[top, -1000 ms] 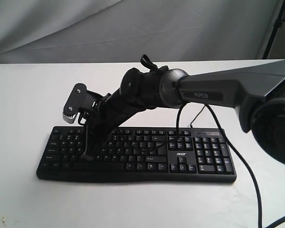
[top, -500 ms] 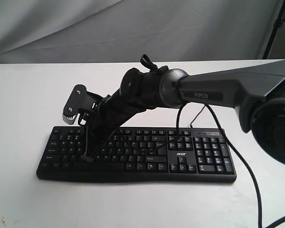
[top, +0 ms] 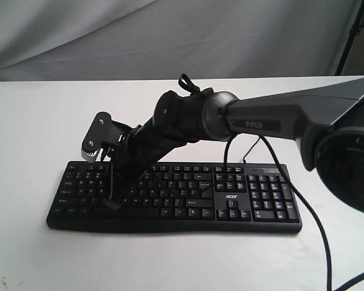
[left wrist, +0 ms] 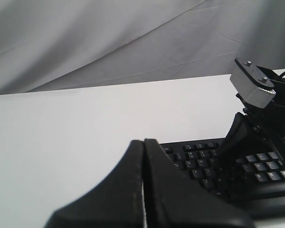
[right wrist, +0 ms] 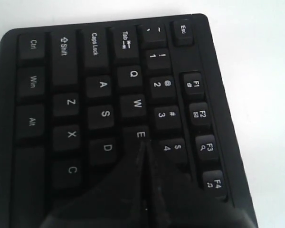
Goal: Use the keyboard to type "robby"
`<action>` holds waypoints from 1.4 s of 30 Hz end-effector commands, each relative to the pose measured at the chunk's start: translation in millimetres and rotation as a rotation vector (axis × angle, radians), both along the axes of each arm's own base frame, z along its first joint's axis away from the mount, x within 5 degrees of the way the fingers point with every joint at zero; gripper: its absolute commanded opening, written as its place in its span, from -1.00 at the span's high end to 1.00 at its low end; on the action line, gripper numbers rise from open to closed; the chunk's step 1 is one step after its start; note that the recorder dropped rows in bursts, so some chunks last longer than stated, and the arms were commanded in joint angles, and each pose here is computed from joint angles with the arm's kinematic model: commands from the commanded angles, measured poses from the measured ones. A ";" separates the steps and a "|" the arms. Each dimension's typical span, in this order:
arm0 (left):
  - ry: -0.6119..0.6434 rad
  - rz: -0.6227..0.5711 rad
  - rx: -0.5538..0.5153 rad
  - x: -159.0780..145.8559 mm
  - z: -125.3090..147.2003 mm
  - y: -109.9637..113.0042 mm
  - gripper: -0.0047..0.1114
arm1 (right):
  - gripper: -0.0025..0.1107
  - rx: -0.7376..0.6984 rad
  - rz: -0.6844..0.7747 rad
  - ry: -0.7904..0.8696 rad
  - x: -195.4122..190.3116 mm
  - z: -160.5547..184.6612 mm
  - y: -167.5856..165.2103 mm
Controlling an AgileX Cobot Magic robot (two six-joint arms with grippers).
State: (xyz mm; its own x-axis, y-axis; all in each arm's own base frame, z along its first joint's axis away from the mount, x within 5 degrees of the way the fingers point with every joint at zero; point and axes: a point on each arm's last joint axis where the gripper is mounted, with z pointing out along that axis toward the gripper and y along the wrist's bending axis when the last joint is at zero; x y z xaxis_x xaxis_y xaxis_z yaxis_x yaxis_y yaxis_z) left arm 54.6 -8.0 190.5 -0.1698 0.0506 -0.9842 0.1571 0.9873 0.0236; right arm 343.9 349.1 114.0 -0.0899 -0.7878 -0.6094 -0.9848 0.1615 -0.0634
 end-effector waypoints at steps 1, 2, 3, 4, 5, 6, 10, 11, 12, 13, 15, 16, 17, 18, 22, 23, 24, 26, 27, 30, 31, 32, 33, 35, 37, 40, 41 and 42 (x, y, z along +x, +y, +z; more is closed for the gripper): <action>-0.005 -0.006 0.001 -0.1 -0.8 -0.3 0.92 | 0.96 0.010 0.000 -0.002 0.4 2.6 1.5; -0.005 -0.006 0.001 -0.1 -0.8 -0.3 0.92 | 0.96 0.010 -0.001 -0.001 0.4 2.6 1.5; -0.005 -0.006 0.001 -0.1 -0.8 -0.3 0.92 | 0.96 0.010 -0.001 -0.001 0.4 2.6 1.5; -0.005 -0.006 0.001 -0.1 -0.8 -0.3 0.92 | 0.96 0.010 -0.001 -0.001 0.4 2.6 1.5; -0.005 -0.006 0.001 -0.1 -0.8 -0.3 0.92 | 0.96 0.011 -0.001 -0.002 0.4 3.6 1.5; -0.005 -0.006 0.001 -0.1 -0.8 -0.3 0.92 | 0.96 0.017 -0.001 -0.008 0.4 7.4 1.5; -0.005 -0.006 0.001 -0.1 -0.8 -0.3 0.92 | 0.96 0.049 0.003 -0.041 -0.5 32.3 1.1; -0.005 -0.006 0.001 -0.1 -0.8 -0.3 0.92 | 0.96 0.060 0.003 -0.052 -0.4 40.9 0.0; -0.005 -0.006 0.001 -0.1 -0.8 -0.3 0.92 | 0.96 0.068 0.006 -0.061 -0.7 48.9 -1.3; -0.005 -0.006 0.001 -0.1 -0.8 -0.3 0.92 | 0.96 0.075 0.005 -0.065 0.1 55.3 -3.6; -0.005 -0.006 0.001 -0.1 -0.8 -0.3 0.92 | 0.96 0.073 0.029 -0.041 -1.4 65.3 -9.6; -0.005 -0.006 0.001 -0.1 -0.8 -0.3 0.92 | 0.96 0.066 0.035 -0.029 -0.2 67.3 -14.0; -0.005 -0.006 0.001 -0.1 -0.8 -0.3 0.92 | 0.96 0.059 0.044 -0.006 -0.2 69.8 -20.0; -0.005 -0.006 0.001 -0.1 -0.8 -0.3 0.92 | 0.96 0.052 0.041 0.009 0.1 69.0 -25.1; -0.005 -0.006 0.001 -0.1 -0.8 -0.3 0.92 | 0.96 0.029 -0.015 0.012 5.4 64.9 -50.3; -0.005 -0.006 0.001 -0.1 -0.8 -0.3 0.92 | 0.96 0.018 -0.021 0.008 4.6 61.7 -56.5; -0.005 -0.006 0.001 -0.1 -0.8 -0.3 0.92 | 0.96 0.015 -0.028 0.000 5.0 61.7 -62.0; -0.005 -0.006 0.001 -0.1 -0.8 -0.3 0.92 | 0.96 -0.001 -0.030 0.003 2.9 59.0 -72.1; -0.005 -0.006 0.001 -0.1 -0.8 -0.3 0.92 | 0.96 -0.005 -0.035 0.007 1.4 56.9 -75.3; -0.005 -0.006 0.001 -0.1 -0.8 -0.3 0.92 | 0.96 -0.018 -0.054 0.006 2.4 50.2 -86.4; -0.005 -0.006 0.001 -0.1 -0.8 -0.3 0.92 | 0.96 -0.023 -0.057 0.009 2.8 47.6 -89.8; -0.005 -0.006 0.001 -0.1 -0.8 -0.3 0.92 | 0.96 -0.020 -0.053 0.014 1.7 45.6 -90.8; -0.005 -0.006 0.001 -0.1 -0.8 -0.3 0.92 | 0.96 -0.014 -0.053 0.018 0.8 43.8 -91.6; -0.005 -0.006 0.001 -0.1 -0.8 -0.3 0.92 | 0.96 0.006 -0.043 0.024 -1.9 41.1 -91.1; -0.005 -0.006 0.001 -0.1 -0.8 -0.3 0.92 | 0.96 0.012 -0.038 0.031 -3.8 39.1 -91.3; -0.005 -0.006 0.001 -0.1 -0.8 -0.3 0.92 | 0.96 0.017 -0.035 0.029 -4.5 37.9 -91.4; -0.005 -0.006 0.001 -0.1 -0.8 -0.3 0.92 | 0.96 0.019 -0.037 0.029 -4.3 38.0 -91.3; -0.005 -0.006 0.001 -0.1 -0.8 -0.3 0.92 | 0.96 0.022 -0.035 0.027 -4.3 38.3 -91.0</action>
